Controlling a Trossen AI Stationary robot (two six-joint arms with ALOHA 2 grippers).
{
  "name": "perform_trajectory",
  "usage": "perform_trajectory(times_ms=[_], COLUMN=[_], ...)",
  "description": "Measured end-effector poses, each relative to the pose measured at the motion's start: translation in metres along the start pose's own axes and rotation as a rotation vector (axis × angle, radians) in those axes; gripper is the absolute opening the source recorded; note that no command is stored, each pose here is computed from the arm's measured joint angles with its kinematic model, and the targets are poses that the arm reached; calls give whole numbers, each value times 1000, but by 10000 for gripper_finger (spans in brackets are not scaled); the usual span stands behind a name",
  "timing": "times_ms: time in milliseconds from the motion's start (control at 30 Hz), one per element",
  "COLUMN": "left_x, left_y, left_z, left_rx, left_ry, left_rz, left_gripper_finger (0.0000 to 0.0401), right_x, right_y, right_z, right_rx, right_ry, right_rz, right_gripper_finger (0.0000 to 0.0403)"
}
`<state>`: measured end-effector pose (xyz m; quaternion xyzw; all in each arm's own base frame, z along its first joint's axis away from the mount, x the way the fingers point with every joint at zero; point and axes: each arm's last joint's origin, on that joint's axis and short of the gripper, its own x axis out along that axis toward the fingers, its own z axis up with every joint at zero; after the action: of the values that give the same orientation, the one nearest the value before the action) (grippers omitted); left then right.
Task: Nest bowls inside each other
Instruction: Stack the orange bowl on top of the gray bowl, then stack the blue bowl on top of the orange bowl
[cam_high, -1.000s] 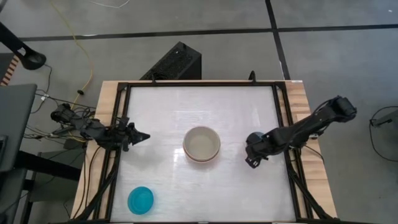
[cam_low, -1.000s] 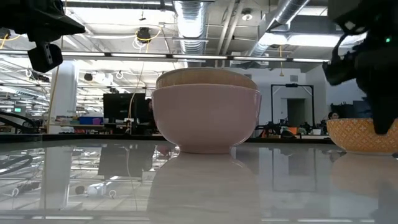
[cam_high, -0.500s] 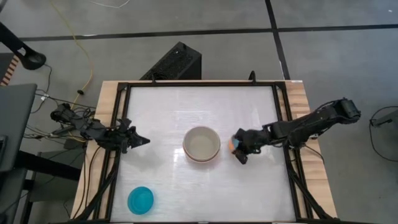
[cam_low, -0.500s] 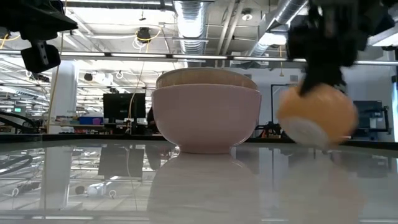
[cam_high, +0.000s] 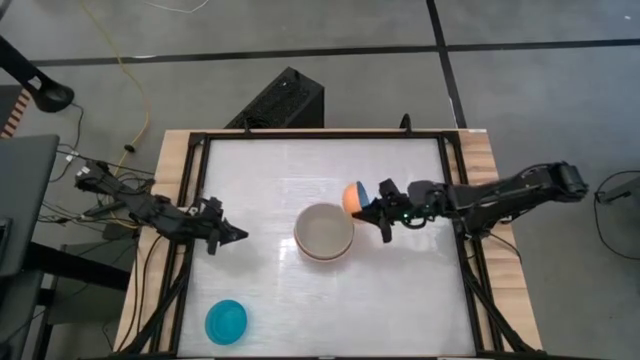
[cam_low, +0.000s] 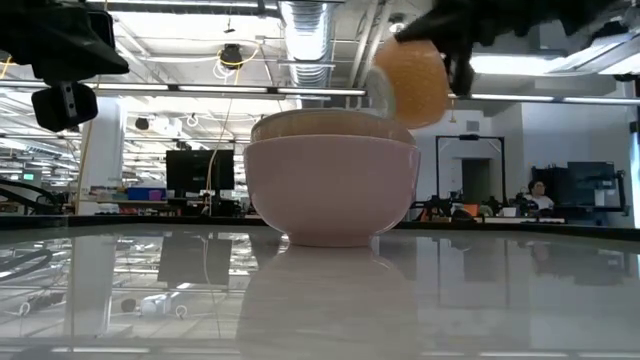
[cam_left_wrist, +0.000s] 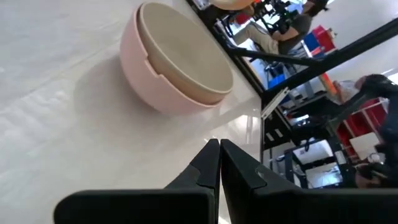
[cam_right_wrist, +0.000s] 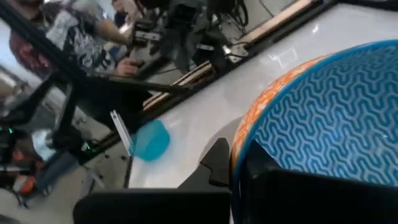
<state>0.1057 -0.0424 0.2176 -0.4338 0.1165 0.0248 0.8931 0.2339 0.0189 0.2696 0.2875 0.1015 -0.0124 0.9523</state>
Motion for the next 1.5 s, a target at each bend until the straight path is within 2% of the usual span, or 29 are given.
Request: perform_trajectory(times_ms=[233,467,567,800,967,1100,1267,1367,1500], left_x=[6,7,7,7,7,7,7,9,14], left_y=[1,1,1,0,0,0,0,1,1], left_z=[-1,0,0,1,1,1,-1,-5,-14], left_rx=[16,-2,-5,-13,-14,-13,5,16,-10], left_ry=[-61,-88,-91,-108,-112,-111,-70,36,207], left_rz=[68,88,88,81,80,82,69,38,13], left_gripper_finger=[0,0,0,0,0,0,0,0,9], right_x=[44,99,118,162,180,187,188,188,179], right_y=[25,38,42,52,39,32,29,29,34], right_z=[18,26,28,16,-9,-18,-18,-9,9], right_rx=[-156,-319,-394,-471,-472,-487,-477,-450,-408], right_ry=[182,586,711,851,982,1010,991,943,874], right_rz=[16,-80,-91,-44,-90,-136,-162,-163,-168], right_gripper_finger=[0,0,0,0,0,0,13,52,127])
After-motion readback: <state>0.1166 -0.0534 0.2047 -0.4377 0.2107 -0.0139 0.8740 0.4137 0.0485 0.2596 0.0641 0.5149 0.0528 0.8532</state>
